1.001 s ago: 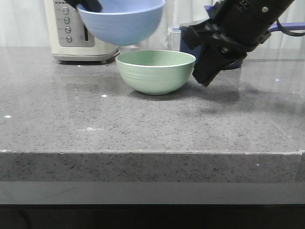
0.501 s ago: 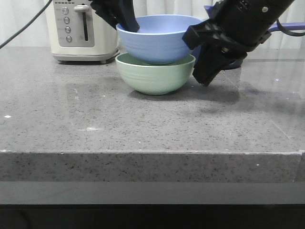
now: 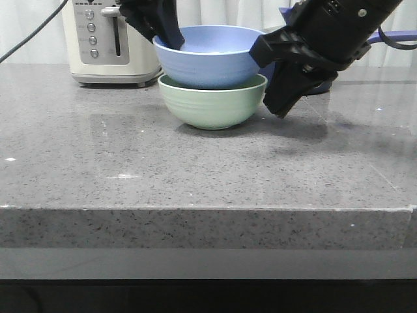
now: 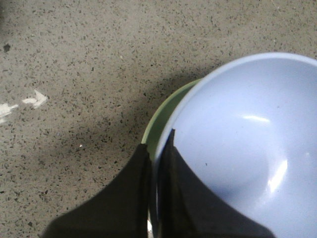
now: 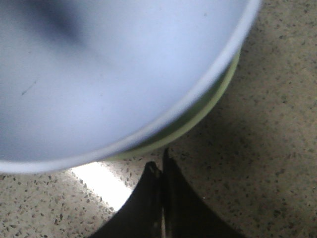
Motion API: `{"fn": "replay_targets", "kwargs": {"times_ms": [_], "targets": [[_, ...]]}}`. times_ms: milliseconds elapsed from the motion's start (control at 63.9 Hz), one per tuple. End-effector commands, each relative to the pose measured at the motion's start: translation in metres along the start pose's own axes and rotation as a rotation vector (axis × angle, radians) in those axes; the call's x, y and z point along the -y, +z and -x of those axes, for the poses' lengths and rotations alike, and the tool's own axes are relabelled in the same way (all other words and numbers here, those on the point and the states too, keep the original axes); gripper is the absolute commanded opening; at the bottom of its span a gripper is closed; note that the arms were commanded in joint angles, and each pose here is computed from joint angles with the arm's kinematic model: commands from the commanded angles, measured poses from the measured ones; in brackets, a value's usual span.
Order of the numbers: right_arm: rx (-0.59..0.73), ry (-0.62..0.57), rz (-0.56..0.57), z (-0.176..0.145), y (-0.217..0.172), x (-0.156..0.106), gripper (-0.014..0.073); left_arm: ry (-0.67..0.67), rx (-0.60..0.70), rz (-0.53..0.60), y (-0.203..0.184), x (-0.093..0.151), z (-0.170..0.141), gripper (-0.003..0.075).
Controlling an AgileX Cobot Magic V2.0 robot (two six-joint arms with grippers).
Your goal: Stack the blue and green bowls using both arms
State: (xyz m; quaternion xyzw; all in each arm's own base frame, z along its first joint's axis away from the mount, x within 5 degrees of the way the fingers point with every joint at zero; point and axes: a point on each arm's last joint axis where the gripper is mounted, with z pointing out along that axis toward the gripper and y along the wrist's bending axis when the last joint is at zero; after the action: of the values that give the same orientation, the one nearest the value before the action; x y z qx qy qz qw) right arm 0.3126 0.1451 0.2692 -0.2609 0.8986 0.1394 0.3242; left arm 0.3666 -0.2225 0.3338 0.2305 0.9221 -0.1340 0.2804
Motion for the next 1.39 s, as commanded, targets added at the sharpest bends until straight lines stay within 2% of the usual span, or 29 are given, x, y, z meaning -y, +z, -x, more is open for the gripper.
{"fn": "replay_targets", "kwargs": {"times_ms": [0, 110, 313, 422, 688, 986, 1205, 1377], "targets": [[0.105, -0.007, -0.019, 0.015, -0.018, -0.001, -0.0064, -0.008, 0.144, -0.022, -0.034, 0.007, 0.015, -0.0019], [0.105, -0.007, -0.019, 0.015, -0.018, -0.001, -0.0064, -0.008, 0.144, -0.022, -0.034, 0.007, 0.015, 0.0024], [0.105, -0.007, -0.019, 0.015, -0.018, -0.001, -0.0064, -0.011, 0.148, -0.027, -0.034, 0.008, 0.016, 0.0293], [0.105, -0.007, -0.019, 0.015, -0.018, -0.001, -0.0064, -0.014, 0.149, -0.031, -0.034, 0.008, 0.016, 0.0375], [0.105, -0.007, -0.019, 0.015, -0.018, -0.001, -0.0064, -0.016, 0.187, -0.04, -0.047, 0.01, 0.018, 0.0376], [0.105, -0.007, -0.019, 0.015, -0.018, -0.001, -0.0064, 0.05, 0.279, 0.005, -0.12, 0.012, 0.007, 0.0365], [0.105, -0.007, -0.019, 0.015, -0.018, -0.001, -0.0064, 0.094, 0.314, 0.084, -0.154, 0.006, -0.033, 0.0365], [0.105, -0.007, -0.019, 0.015, -0.018, -0.001, -0.0064, 0.11, 0.364, 0.114, -0.174, 0.002, -0.082, 0.0365]]}}
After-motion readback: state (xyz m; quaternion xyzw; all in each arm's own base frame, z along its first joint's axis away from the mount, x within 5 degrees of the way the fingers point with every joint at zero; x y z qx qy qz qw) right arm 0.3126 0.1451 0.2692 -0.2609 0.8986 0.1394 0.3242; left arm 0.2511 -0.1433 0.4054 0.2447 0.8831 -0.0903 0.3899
